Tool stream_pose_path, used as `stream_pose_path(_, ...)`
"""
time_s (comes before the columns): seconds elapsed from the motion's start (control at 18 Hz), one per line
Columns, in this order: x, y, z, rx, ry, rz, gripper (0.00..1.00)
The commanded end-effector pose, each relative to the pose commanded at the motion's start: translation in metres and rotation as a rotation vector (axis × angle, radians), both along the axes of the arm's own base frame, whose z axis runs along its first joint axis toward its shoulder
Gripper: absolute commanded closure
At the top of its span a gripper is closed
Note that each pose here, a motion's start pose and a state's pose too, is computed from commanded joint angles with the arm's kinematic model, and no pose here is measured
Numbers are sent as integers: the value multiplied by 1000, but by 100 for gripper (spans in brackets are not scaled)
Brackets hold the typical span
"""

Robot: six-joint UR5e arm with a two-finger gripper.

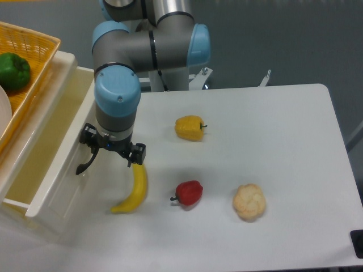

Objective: Slide open the top white drawer
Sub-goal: 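Pull the upper drawer outward by its handle with the gripper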

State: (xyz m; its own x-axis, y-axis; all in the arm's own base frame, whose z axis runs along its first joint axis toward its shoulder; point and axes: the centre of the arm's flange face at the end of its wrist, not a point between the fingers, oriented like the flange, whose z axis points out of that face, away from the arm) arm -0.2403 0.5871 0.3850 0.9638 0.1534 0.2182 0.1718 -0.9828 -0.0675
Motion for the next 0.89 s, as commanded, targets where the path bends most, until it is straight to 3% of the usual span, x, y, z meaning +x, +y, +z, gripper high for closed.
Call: stream_pose_path(0.89, -40, -12, -1, -3, 21, 19, 0)
